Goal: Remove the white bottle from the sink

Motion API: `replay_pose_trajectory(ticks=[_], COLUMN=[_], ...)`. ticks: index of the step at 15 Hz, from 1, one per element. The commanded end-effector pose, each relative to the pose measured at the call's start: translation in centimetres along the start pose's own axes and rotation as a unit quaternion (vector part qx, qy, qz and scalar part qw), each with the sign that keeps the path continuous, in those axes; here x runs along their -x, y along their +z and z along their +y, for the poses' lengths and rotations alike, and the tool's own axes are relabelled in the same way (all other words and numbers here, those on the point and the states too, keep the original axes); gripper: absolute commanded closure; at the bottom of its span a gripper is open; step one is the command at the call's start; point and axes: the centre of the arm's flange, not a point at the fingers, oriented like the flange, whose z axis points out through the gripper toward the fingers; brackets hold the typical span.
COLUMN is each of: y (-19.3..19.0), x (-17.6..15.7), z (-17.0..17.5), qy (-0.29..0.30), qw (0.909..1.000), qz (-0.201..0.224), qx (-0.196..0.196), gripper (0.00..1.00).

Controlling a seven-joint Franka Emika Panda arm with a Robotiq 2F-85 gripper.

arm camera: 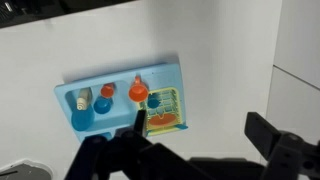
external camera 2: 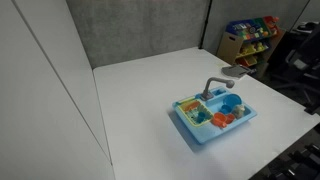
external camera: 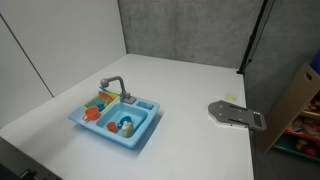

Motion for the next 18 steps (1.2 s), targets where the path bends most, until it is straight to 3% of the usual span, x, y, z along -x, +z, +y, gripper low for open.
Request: replay_pose_trajectory(ticks=[1,11,18], y=[0.0,-1.1,-3.6], x=[0.0,-1.0,-5.0], z=[0.0,-0.5,-2.0], qy=[0.0,0.002,0.01], qw=[1.0,1.0,0.9999], qz=[0.0,0.003,0.01], qx=[0.0,0.0,-0.007], gripper=[0.0,0.0,0.0])
